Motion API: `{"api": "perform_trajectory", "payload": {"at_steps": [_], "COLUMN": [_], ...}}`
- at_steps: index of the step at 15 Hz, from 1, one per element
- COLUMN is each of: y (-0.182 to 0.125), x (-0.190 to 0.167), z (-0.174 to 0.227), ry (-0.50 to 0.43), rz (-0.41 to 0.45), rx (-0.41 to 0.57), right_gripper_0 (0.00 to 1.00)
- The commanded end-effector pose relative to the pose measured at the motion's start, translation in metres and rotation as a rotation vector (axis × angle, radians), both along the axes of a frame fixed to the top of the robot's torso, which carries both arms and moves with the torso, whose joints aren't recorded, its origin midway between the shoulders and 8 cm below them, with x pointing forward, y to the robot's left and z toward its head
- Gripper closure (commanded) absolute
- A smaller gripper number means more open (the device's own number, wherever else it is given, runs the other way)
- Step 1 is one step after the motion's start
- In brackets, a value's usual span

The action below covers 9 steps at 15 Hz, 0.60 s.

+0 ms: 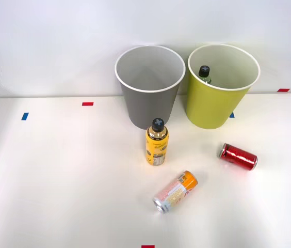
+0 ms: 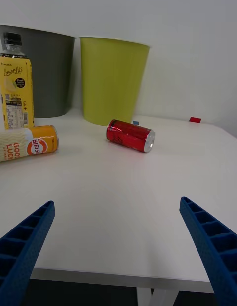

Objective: Put cans in the gray bin, plastic bottles in the light green bin

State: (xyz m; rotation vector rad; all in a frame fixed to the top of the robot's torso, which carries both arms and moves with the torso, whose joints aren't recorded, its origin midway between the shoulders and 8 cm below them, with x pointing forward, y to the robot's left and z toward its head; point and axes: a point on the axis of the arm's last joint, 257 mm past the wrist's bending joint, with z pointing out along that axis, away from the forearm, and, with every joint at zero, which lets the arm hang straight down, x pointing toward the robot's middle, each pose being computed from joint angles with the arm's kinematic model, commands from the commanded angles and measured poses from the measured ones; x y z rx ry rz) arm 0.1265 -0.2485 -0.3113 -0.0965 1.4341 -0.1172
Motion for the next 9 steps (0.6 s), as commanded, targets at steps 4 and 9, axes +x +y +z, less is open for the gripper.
{"api": "perform_trajectory", "payload": {"at_steps": [4,9], "y": [0.0000,0.0000], "x": [0.0000,0.0000], "z": [0.0000,0.0000], "ry": [0.000,0.000], "rz": [0.000,0.000], "rx": [0.000,0.000], "right_gripper_0": [0.12,0.12]}}
